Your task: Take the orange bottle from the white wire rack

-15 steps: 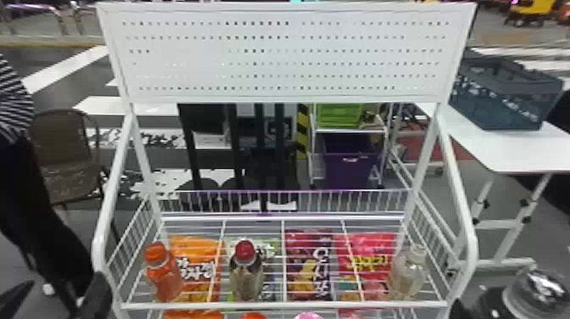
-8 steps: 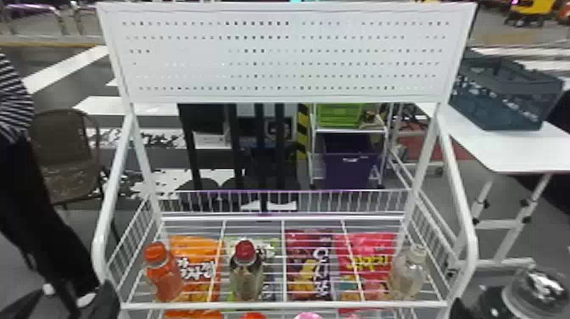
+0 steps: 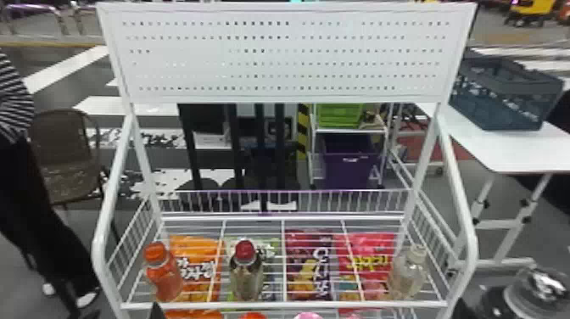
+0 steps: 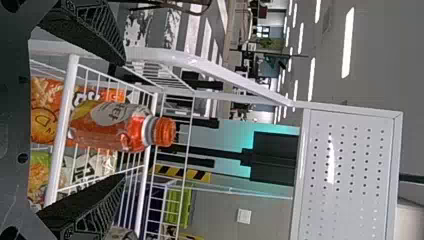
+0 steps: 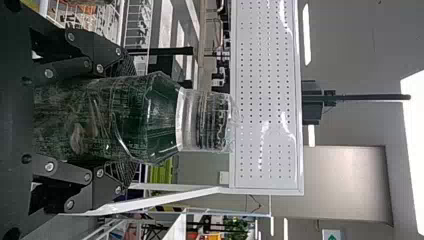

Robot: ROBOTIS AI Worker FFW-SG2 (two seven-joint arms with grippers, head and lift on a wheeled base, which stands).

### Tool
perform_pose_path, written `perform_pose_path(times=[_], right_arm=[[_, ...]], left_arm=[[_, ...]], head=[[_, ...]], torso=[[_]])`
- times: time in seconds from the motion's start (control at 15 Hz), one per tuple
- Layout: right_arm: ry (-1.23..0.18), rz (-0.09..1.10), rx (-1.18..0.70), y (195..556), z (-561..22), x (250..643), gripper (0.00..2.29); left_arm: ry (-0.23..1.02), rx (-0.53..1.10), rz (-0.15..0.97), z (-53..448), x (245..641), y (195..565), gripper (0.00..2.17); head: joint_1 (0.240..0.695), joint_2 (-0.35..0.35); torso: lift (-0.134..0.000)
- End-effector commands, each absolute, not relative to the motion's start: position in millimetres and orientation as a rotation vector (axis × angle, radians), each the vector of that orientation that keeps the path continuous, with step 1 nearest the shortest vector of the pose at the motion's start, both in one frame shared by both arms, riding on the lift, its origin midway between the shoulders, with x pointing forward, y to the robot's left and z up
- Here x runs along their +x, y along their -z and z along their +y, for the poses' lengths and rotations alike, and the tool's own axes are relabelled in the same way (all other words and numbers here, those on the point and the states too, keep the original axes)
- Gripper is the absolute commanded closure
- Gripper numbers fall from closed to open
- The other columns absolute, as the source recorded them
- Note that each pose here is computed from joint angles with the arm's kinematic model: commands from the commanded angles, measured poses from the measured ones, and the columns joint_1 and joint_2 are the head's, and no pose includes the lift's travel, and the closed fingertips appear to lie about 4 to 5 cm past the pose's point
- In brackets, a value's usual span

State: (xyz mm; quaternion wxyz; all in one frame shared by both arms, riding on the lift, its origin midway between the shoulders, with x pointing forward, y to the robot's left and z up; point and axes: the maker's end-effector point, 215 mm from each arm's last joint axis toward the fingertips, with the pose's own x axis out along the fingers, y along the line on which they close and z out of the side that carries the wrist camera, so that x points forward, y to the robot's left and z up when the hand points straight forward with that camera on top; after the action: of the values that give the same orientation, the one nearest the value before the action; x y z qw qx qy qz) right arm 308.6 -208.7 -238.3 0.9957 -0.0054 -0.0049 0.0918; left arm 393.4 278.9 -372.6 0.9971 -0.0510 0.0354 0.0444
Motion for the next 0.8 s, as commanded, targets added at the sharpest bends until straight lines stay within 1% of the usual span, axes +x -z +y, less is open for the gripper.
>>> perform_pose_path(times=[0.0,0.13,0.33,0.47,0.73], right_arm=[[-0.179,-0.008,-0.014,238.0,-212.0,308.5,1.00],[-0.177,-0.008,-0.014,237.9,-213.2,308.5,1.00],[-0.172,-0.002,-0.019,240.5,-217.3,308.4,1.00],[-0.172,-0.002,-0.019,240.1,-217.2,308.9,1.00],[-0.171,0.000,-0.023,239.6,-218.1,307.6,1.00]], left_arm=[[-0.083,-0.103,0.041,272.0,401.6,391.7,0.08],[-0.087,-0.101,0.003,274.0,408.4,406.0,0.08],[-0.068,-0.097,-0.100,277.7,418.8,409.2,0.08],[-0.039,-0.087,-0.086,273.1,432.6,423.8,0.08],[-0.010,-0.060,-0.070,271.4,468.0,436.9,0.08]], head=[[0.499,0.000],[0.499,0.000],[0.499,0.000],[0.499,0.000],[0.499,0.000]], torso=[[0.000],[0.000],[0.000],[0.000],[0.000]])
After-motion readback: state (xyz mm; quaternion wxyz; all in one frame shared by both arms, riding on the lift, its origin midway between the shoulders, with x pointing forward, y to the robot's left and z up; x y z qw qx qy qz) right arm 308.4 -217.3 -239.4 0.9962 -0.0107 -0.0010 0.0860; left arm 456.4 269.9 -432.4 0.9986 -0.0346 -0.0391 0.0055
